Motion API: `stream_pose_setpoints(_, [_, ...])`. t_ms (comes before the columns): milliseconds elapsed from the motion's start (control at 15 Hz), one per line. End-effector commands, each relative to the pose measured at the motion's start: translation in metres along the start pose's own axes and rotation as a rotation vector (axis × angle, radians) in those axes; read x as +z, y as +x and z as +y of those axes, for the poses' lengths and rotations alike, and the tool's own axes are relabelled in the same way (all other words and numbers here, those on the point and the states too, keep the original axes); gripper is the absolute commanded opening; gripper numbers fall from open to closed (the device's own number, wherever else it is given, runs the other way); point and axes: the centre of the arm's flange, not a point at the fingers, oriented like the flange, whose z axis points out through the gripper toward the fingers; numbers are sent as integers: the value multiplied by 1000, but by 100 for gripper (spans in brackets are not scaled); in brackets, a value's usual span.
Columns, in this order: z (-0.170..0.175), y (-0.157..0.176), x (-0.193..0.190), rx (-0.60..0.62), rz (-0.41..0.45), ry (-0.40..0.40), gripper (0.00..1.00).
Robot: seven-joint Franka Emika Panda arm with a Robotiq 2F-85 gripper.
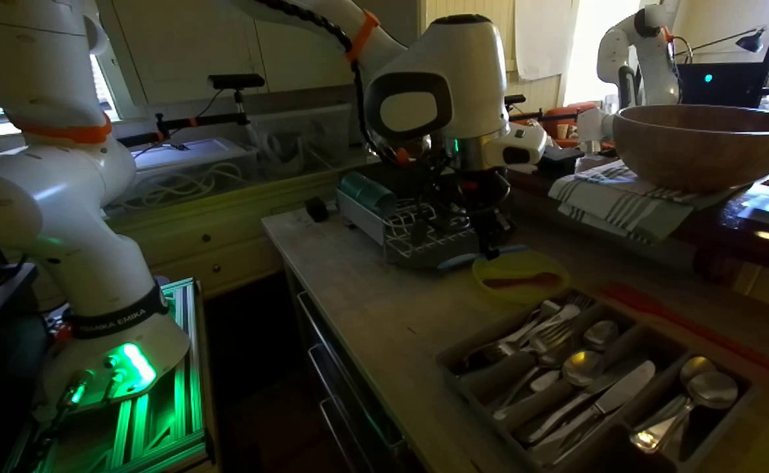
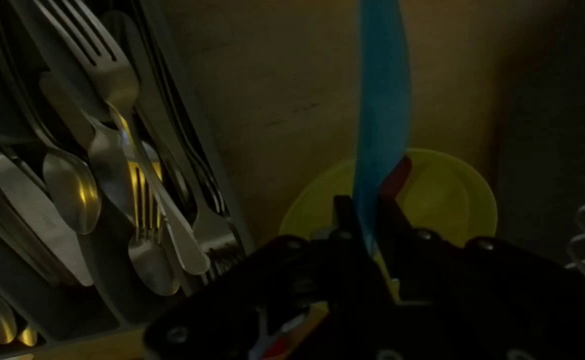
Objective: Put the spoons on the plate
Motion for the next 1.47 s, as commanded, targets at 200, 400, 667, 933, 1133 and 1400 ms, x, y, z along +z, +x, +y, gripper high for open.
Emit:
stream_pose_setpoints(200, [-27,50,28,150,16,64,4])
stream_pose_setpoints(400, [-39,61,40,195,29,81,4])
stream_pose_setpoints(667, [-48,72,54,226,28,89,4])
stream_pose_setpoints(933, [-53,81,67,255,21,93,4])
stream_pose_setpoints(1133, [-54,87,76,275,20,100,4])
stream_pose_setpoints(1400, [-54,90,86,293,17,101,4])
